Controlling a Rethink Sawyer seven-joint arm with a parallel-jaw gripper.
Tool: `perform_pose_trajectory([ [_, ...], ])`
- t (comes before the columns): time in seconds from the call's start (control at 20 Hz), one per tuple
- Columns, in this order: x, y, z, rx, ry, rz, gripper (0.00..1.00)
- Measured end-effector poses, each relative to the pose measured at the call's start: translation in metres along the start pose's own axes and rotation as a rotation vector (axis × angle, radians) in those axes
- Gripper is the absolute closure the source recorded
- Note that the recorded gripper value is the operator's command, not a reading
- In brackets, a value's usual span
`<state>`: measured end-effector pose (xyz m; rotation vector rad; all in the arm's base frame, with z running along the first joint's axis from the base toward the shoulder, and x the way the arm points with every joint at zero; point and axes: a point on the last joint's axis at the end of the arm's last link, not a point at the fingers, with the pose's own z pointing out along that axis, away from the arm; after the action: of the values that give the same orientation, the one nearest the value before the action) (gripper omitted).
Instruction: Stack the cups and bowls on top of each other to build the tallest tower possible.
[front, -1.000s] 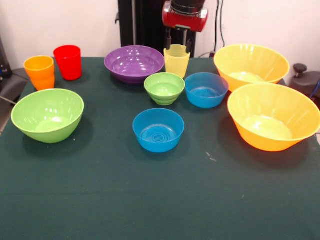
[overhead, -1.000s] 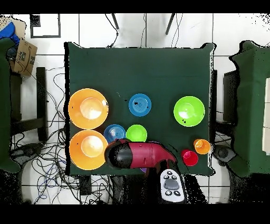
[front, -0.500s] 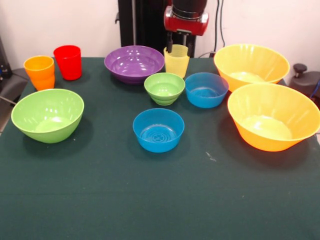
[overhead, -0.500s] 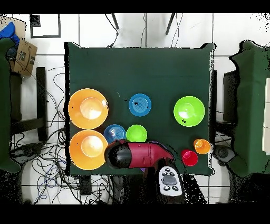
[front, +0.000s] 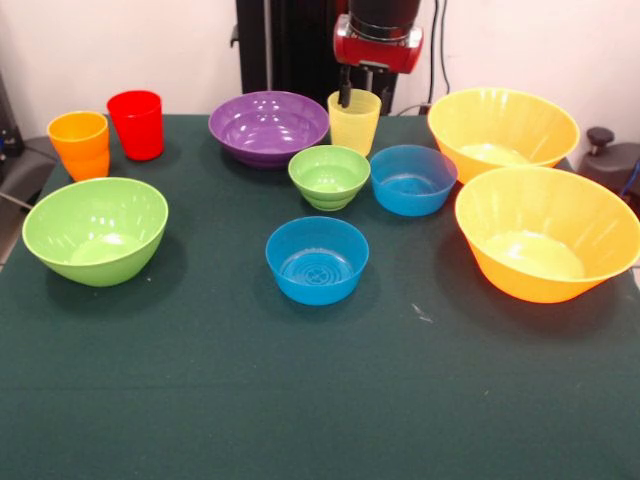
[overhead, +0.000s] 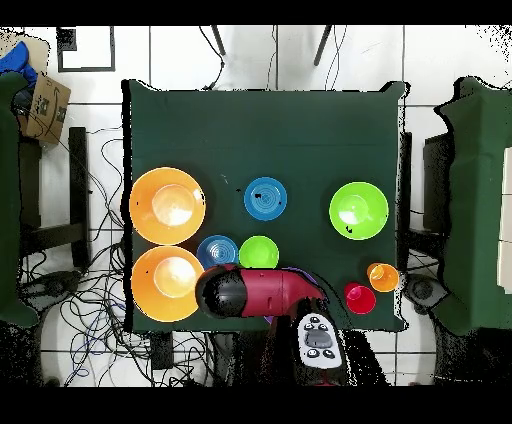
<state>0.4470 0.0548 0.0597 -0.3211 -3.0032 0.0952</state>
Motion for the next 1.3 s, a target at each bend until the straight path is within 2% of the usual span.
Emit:
perform_pose_trajectory([
  [0.7, 0.003, 0.005, 0.005, 0.002, -0.003, -0.011, 0.0],
  [1.0, 0.003, 0.003, 0.017, -0.003, -0.049, -0.006, 0.0],
  [1.05, 0.004, 0.001, 0.022, -0.006, -0.071, -0.002, 0.0],
  [1.3, 0.01, -0.004, 0.033, -0.009, -0.093, 0.007, 0.0],
])
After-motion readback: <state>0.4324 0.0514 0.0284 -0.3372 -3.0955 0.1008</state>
